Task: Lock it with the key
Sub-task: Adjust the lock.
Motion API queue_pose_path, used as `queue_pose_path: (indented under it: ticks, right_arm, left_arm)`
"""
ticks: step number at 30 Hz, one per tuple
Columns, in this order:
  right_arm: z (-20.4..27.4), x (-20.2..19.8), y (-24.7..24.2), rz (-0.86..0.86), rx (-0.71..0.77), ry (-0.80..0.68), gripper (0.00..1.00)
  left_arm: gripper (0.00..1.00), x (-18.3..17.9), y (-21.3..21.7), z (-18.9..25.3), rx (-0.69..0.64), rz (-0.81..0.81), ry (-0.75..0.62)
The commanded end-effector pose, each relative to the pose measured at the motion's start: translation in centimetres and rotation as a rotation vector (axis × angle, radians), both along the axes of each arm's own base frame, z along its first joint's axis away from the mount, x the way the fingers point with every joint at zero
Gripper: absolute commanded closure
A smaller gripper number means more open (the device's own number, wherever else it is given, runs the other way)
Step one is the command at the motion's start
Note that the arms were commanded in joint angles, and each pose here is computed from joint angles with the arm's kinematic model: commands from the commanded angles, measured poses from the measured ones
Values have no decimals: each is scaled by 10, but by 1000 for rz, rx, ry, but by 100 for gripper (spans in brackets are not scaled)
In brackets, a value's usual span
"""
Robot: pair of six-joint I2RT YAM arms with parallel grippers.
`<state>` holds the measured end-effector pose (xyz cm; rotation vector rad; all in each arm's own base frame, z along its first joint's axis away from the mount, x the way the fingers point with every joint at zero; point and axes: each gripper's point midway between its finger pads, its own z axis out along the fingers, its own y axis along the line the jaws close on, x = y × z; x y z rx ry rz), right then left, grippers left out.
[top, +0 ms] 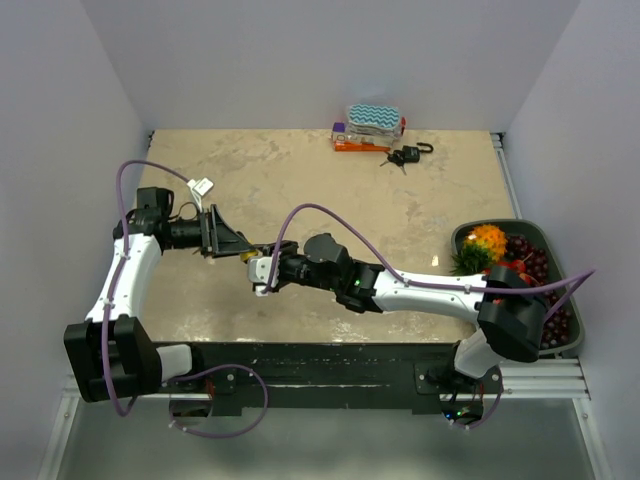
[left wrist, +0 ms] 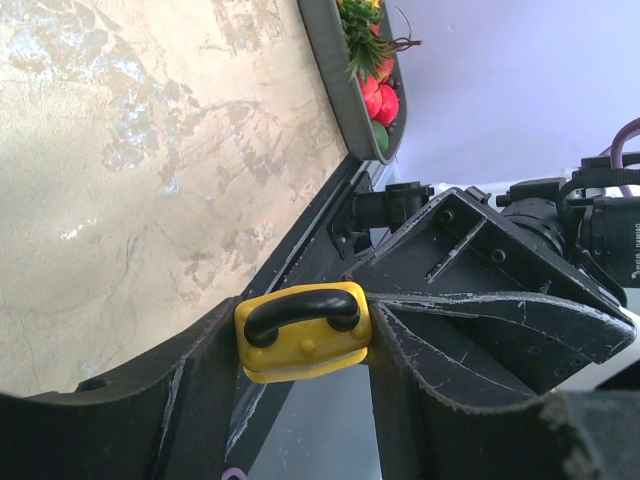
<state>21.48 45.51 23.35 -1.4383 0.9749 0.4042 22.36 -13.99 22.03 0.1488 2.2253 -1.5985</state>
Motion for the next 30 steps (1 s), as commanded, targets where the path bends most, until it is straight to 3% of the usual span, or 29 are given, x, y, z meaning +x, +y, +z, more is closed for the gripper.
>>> queue_pose_path:
  ticks: [1,7,17,22,30]
  right_arm:
    - [78,1,18,30,259,-97,72]
    - [66,-2,15,51,211,-145,60]
    - [42,3,-25,47,78,-177,53]
    - [45,-4,-35,63,73,-174,41]
    - [41,-13,-35,110,52,-163,33]
  left_arm:
    - [100,-45,-22,56,-339,-190,97]
    - [100,-43,-21,67,-403,-212,105]
    - [100,-46,-21,72,-416,-219,99]
    - [100,-46,-21,72,-417,-217,103]
    - [100,-49,-22,72,-416,-219,98]
